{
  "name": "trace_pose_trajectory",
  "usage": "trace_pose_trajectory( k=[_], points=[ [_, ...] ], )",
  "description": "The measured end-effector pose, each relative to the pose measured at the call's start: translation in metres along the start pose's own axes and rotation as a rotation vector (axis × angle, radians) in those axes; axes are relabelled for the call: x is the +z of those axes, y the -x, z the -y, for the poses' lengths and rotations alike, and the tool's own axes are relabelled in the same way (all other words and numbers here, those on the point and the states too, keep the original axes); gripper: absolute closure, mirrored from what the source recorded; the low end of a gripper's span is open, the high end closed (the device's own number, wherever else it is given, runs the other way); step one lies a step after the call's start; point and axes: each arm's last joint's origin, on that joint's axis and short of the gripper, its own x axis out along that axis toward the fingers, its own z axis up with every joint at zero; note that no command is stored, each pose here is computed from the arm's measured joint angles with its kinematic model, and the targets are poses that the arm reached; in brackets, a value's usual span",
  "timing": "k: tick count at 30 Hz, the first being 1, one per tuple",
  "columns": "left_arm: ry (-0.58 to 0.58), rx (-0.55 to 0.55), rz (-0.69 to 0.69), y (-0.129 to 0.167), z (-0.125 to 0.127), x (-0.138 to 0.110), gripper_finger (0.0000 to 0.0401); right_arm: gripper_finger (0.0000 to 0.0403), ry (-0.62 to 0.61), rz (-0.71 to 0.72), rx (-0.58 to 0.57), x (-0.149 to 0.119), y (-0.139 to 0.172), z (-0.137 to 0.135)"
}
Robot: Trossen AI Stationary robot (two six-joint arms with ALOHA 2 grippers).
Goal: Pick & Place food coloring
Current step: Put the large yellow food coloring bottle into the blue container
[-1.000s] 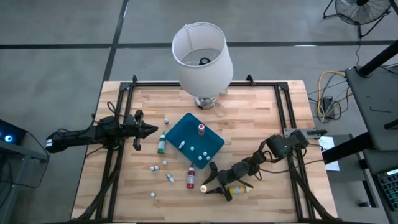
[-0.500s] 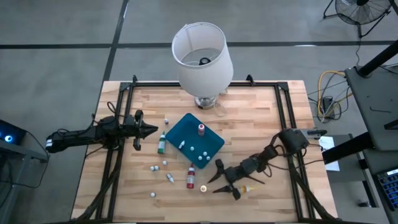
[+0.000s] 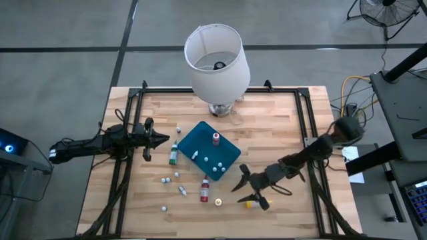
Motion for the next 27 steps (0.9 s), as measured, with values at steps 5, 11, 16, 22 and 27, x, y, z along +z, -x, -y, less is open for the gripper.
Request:
trace_pose_trajectory(
  k=[5, 11, 16, 22, 27],
  points=[
    [0.0, 0.0, 0.0, 0.0, 0.0, 0.0, 0.0401, 0.0195, 0.0, -0.087, -0.02, 0.018, 0.01, -0.004],
    [0.0, 0.0, 0.0, 0.0, 0.0, 0.0, 0.0401, 0.0195, 0.0, -0.147, -0.035, 0.04, 0.013, -0.008],
    [0.0, 0.0, 0.0, 0.0, 0.0, 0.0, 0.0401, 0.0195, -0.004, -0.193, -0.056, 0.062, 0.01, -0.01],
    [0.0, 0.0, 0.0, 0.0, 0.0, 0.0, 0.0401, 0.0195, -0.012, -0.257, -0.09, 0.091, 0.004, -0.009],
    [0.0, 0.0, 0.0, 0.0, 0.0, 0.0, 0.0401, 0.0195, -0.018, -0.318, -0.115, 0.11, -0.001, -0.009]
  ],
)
